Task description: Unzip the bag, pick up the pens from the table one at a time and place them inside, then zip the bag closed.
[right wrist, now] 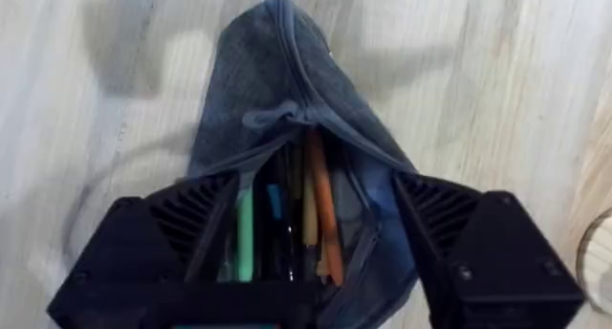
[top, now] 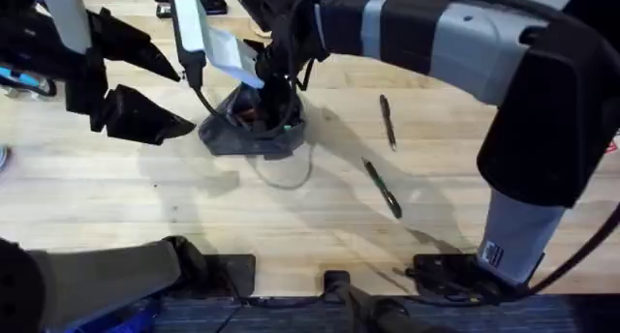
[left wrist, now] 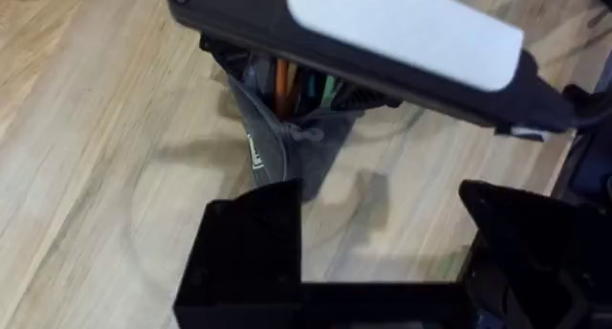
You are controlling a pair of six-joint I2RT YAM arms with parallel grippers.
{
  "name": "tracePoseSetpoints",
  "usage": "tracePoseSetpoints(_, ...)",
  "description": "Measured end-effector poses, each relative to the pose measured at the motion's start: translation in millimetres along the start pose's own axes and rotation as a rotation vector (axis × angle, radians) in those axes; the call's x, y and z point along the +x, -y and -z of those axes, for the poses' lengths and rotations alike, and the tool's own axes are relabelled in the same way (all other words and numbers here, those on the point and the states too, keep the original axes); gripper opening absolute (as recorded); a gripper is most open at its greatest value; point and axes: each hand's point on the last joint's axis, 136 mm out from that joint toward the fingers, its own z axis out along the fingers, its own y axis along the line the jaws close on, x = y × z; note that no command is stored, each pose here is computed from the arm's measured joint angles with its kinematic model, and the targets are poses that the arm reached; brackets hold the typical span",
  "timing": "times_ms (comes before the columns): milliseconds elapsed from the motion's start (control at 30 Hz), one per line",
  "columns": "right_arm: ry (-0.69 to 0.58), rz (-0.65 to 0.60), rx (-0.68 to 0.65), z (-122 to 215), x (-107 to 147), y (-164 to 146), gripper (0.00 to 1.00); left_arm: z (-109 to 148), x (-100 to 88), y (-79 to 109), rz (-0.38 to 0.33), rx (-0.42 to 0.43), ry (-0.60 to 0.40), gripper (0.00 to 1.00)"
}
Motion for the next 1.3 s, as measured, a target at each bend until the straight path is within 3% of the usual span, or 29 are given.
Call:
tracePoseSetpoints(500, -0.002, -0.151, 0.002, 6, -1, -1, 0.996, 0, 0.0, 0.0, 0.000, 0.000, 0.000, 0.995)
tracePoseSetpoints(900, -0.006, -0.224, 0.035, 100, -19, -24, 0.997, 0, 0.0, 0.0, 0.000, 0.000, 0.000, 0.995)
tracePoseSetpoints(1167, -0.137, -0.260, 0.114, 131, 3, -29, 0.997, 0, 0.0, 0.0, 0.000, 0.000, 0.000, 0.995)
tracePoseSetpoints(1300, -0.166, -0.378, 0.156, 152, 18, -27, 0.996, 0, 0.0, 0.0, 0.000, 0.000, 0.000, 0.995)
